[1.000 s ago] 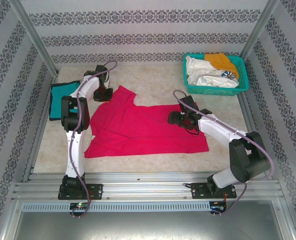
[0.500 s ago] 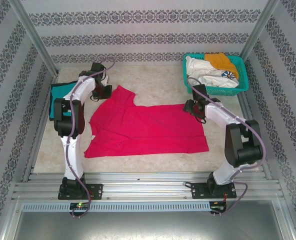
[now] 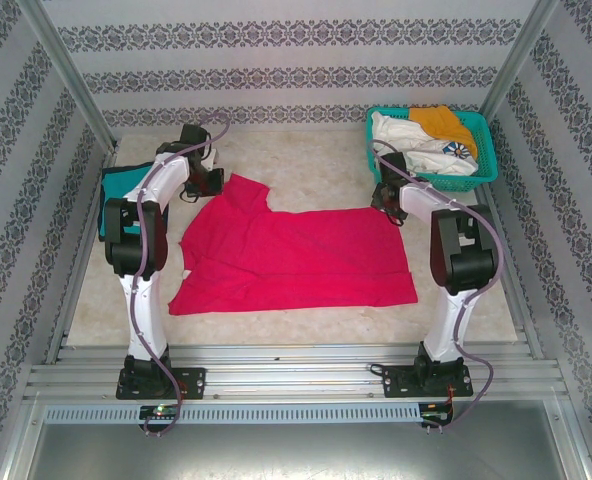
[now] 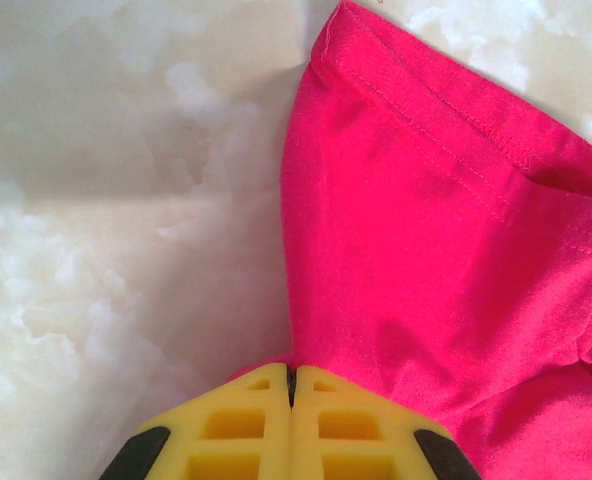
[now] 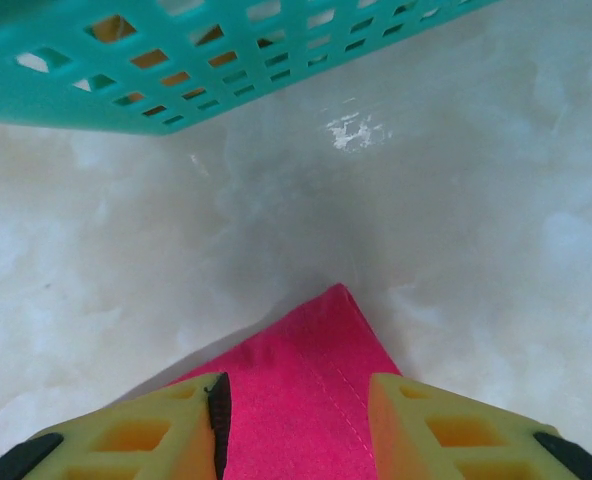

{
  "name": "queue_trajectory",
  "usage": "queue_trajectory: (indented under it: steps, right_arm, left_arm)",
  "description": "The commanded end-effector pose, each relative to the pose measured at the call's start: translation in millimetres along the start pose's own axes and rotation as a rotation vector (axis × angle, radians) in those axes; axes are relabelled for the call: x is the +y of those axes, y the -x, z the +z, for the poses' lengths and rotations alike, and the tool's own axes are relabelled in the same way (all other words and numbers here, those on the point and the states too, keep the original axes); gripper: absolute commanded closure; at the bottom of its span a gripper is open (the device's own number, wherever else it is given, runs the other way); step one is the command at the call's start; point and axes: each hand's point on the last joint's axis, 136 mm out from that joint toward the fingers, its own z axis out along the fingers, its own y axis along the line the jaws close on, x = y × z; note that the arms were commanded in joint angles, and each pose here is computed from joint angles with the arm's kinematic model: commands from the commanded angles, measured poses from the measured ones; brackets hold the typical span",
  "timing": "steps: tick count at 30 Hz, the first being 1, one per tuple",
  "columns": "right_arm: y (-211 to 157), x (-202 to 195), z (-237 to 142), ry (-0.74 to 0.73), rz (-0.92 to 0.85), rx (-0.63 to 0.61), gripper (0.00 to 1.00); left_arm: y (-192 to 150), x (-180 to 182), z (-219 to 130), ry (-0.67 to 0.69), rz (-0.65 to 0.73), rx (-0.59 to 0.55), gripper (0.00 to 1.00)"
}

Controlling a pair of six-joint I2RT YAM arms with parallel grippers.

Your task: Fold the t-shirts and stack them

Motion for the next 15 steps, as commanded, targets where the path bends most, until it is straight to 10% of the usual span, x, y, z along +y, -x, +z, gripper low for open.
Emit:
queue_trajectory:
  steps: [1,15]
  right_arm:
    - [8.6,-2.4,9.8,-0.029,0.044,-0.022,0.59]
    - [14.4,-8.8,19.9,-0.064,0.065,-0.038,0.62]
  left_arm:
    - [6.5,0.6,-5.5,-0.017,-0.007,-0.031,1.0]
    - [4.0,-1.1,-6.0,-0.031,-0.004,-0.032,1.0]
